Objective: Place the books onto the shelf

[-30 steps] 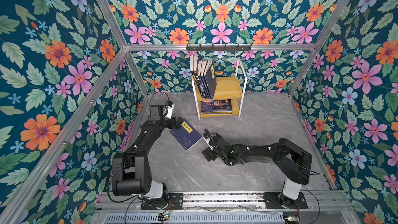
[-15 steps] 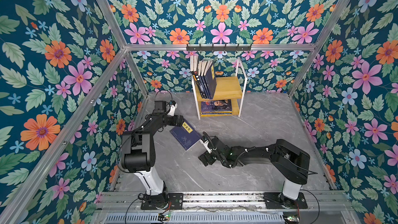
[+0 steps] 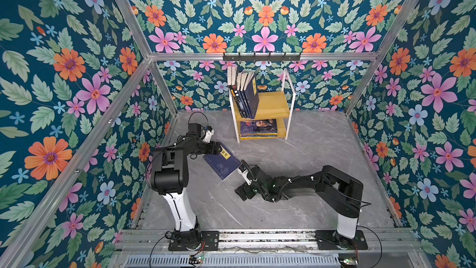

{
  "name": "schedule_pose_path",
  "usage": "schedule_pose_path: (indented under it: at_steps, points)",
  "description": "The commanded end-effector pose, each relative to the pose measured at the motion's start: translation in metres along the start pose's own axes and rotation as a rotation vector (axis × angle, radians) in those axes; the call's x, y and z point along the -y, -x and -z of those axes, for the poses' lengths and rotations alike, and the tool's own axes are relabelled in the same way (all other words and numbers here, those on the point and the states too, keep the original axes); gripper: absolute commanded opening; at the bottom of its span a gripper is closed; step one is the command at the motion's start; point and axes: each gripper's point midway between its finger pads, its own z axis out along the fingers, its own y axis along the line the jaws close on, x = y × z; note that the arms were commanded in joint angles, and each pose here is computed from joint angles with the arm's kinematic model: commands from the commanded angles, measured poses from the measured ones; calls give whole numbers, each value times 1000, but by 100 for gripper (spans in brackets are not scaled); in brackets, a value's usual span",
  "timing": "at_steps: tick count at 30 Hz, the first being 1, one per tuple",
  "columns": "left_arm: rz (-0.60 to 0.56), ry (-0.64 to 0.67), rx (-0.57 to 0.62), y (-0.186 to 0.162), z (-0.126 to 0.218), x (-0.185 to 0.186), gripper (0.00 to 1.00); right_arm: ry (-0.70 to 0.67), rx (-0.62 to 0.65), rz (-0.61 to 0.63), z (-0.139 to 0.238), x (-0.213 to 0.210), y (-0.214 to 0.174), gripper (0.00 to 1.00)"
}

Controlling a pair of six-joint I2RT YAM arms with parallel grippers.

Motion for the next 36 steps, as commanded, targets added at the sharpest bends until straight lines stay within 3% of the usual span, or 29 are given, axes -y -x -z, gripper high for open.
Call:
schedule_pose_path:
  at_steps: [1, 5, 15, 20, 27, 36]
  points:
    - [88, -33, -68, -25, -1, 11, 88, 12, 4, -24, -4, -3, 4, 92]
    - [117, -69, -48, -35, 6, 27, 87, 1, 19, -49, -8, 1, 12, 92]
    - [256, -178, -19, -69, 16, 57, 83, 75, 59, -257, -8, 27, 21, 90]
    - [285, -247, -6, -81, 14, 86, 75, 17, 56, -308, 4, 45, 19, 90]
    - [224, -369, -38, -99, 15, 148, 75, -51, 63, -367, 18, 73, 23, 89]
    - [281, -382, -23, -96, 16, 156, 73, -193, 22, -440, 35, 107, 8, 89]
